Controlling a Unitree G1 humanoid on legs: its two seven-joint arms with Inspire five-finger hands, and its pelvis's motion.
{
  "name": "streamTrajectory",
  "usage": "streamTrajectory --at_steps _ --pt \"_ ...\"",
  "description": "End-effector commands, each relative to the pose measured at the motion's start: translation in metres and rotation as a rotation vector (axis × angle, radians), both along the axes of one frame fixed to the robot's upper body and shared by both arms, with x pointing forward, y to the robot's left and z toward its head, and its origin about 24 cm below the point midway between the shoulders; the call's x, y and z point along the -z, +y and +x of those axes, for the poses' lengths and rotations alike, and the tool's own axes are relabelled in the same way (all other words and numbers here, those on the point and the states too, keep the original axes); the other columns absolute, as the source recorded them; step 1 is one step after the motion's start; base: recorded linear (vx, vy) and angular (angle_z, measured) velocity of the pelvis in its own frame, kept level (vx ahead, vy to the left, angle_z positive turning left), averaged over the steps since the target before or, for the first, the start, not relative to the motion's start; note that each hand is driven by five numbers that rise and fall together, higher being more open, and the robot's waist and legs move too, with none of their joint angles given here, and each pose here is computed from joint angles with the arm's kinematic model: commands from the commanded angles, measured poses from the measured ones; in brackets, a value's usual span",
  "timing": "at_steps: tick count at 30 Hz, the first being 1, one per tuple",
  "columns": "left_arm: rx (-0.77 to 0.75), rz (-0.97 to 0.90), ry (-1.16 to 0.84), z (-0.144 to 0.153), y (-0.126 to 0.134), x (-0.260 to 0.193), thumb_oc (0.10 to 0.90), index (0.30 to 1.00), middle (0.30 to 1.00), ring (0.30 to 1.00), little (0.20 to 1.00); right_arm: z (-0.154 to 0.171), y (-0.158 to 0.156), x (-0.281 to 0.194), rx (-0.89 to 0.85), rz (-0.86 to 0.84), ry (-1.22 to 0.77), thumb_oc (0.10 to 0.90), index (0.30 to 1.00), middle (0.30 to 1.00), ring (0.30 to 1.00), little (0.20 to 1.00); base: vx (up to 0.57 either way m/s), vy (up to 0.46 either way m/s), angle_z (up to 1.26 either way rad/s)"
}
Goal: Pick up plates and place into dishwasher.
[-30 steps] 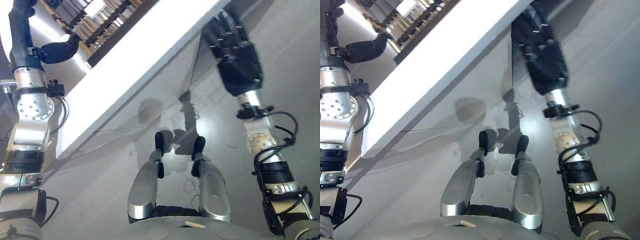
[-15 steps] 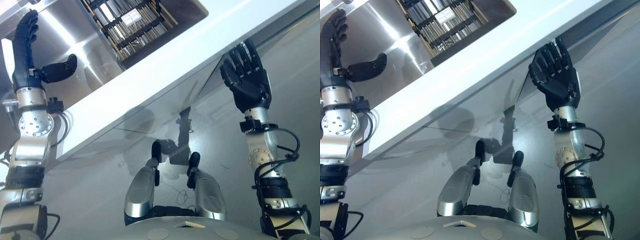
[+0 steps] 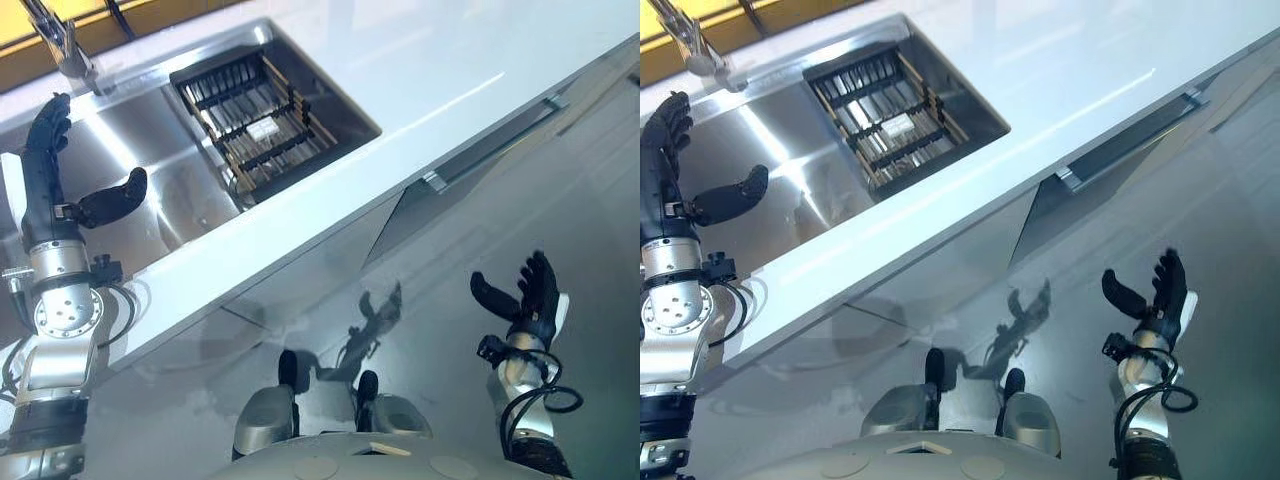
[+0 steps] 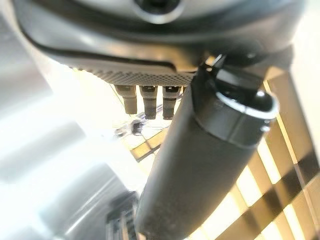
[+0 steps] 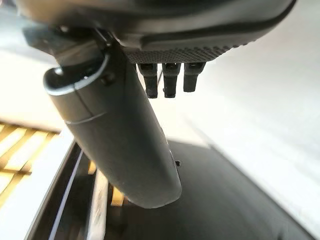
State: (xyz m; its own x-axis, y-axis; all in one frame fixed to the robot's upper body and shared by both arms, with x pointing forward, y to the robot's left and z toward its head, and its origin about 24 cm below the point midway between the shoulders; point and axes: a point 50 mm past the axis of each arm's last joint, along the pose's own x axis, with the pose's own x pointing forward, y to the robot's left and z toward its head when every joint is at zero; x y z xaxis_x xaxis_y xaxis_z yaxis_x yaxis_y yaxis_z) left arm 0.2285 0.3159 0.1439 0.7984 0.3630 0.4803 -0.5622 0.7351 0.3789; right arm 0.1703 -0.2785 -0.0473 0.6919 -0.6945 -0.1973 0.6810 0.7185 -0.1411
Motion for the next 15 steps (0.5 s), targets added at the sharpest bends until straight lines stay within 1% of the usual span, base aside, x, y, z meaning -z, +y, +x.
streamTrajectory --at_steps 1,2,4,5,6,8,10,12,15 --pt "0.037 0.074 -0.182 -0.002 -0.008 -0.032 0.800 0.900 0.900 0.900 0.900 0.003 -0.011 -0.012 0.013 -0.036 -0.069 0.800 0.900 0.900 0.900 0.900 -0.05 -0.030 -0.07" --pt "0.062 0.070 -0.178 0.001 -0.010 -0.033 0.800 0.900 0.900 0.900 0.900 -0.007 -0.010 0.010 0.008 -0.002 0.083 0.800 0.900 0.900 0.900 0.900 -0.05 -0.028 -0.05" --pt "0.087 0.067 -0.174 0.005 -0.014 -0.036 0.800 0.900 0.900 0.900 0.900 -0.011 -0.009 0.023 -0.031 0.053 0.167 0.800 0.900 0.900 0.900 0.900 -0.05 -0.032 0.00" --pt "0.106 0.066 -0.170 0.008 -0.018 -0.036 0.800 0.900 0.900 0.900 0.900 -0.016 -0.007 0.033 -0.058 0.076 0.251 0.800 0.900 0.900 0.900 0.900 -0.06 -0.044 0.03" --pt "0.146 0.058 -0.161 0.012 -0.023 -0.037 0.800 0.900 0.900 0.900 0.900 -0.025 -0.007 0.047 -0.115 0.123 0.341 0.800 0.900 0.900 0.900 0.900 -0.06 -0.044 0.02" --pt "0.185 0.054 -0.150 0.016 -0.030 -0.039 0.800 0.900 0.900 0.900 0.900 -0.032 -0.001 0.061 -0.208 0.197 0.436 0.800 0.900 0.900 0.900 0.900 -0.04 -0.034 0.00" --pt "0.229 0.041 -0.136 0.022 -0.036 -0.040 0.800 0.900 0.900 0.900 0.900 -0.042 0.003 0.072 -0.326 0.209 0.549 0.800 0.900 0.900 0.900 0.900 -0.04 -0.031 0.02" --pt "0.267 0.033 -0.126 0.028 -0.043 -0.042 0.800 0.900 0.900 0.900 0.900 -0.055 0.005 0.083 -0.377 0.233 0.648 0.800 0.900 0.900 0.900 0.900 -0.02 -0.013 0.00" --pt "0.323 -0.004 -0.117 0.036 -0.051 -0.046 0.800 0.900 0.900 0.900 0.900 -0.073 0.004 0.095 -0.466 0.200 0.837 0.800 0.900 0.900 0.900 0.900 0.00 0.000 0.00"
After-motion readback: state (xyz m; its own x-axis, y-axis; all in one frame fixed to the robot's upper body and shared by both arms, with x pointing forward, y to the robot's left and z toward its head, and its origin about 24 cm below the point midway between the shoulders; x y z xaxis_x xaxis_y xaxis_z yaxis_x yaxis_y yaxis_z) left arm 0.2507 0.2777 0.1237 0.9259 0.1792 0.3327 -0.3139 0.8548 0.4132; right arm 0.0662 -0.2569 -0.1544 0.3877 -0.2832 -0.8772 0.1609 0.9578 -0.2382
